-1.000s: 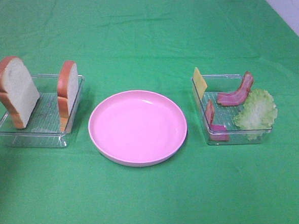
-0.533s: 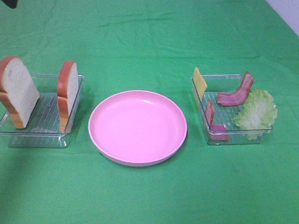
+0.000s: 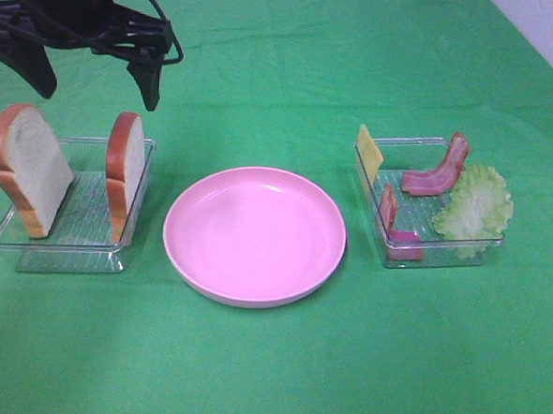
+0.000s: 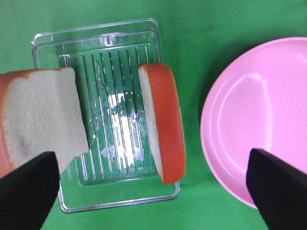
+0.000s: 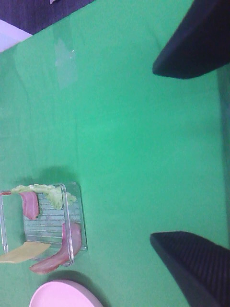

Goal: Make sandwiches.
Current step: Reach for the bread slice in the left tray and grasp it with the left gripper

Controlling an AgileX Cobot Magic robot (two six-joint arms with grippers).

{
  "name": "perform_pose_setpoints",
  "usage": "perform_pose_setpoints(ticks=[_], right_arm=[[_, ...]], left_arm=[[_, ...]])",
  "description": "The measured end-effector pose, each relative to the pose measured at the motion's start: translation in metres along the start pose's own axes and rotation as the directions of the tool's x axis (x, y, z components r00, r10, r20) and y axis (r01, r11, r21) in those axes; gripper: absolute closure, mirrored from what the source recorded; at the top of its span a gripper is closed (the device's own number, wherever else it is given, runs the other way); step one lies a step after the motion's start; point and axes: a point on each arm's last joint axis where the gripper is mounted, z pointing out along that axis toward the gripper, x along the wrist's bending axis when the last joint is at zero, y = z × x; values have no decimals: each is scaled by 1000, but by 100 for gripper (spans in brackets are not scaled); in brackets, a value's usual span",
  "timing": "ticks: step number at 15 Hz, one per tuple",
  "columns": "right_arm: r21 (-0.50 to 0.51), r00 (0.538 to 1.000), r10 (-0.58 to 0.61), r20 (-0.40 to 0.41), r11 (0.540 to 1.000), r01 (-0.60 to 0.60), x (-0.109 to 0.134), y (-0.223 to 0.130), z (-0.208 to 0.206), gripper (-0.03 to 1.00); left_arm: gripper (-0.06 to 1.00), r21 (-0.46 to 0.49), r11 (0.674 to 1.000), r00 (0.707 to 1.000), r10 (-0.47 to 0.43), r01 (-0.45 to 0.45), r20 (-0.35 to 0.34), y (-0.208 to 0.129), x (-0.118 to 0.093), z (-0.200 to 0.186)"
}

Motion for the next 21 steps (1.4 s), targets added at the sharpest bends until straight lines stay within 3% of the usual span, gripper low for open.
perform_pose_setpoints(ticks=[3, 7, 12, 15, 18, 21], right_arm=[[0, 1000, 0, 0, 1000, 0, 0, 0, 0, 13], [0, 1000, 0, 0, 1000, 0, 0, 0, 0, 13], [0, 1000, 0, 0, 1000, 0, 0, 0, 0, 13], [0, 1000, 0, 0, 1000, 0, 0, 0, 0, 13], [0, 1000, 0, 0, 1000, 0, 0, 0, 0, 13], [0, 1000, 0, 0, 1000, 0, 0, 0, 0, 13]], left_arm=[[-4, 54, 999, 1000, 7, -7, -14, 1, -6, 30], [-1, 28, 1000, 1000, 3, -3, -5, 7, -9, 54], [28, 49, 998, 999, -30, 30, -16, 7, -10, 69], [47, 84, 994, 995, -69, 74, -67, 3, -5, 68], [55, 115, 986, 988, -107, 120, -113, -1, -2, 68], [69, 110, 982, 981, -139, 154, -133, -1, 0, 68]])
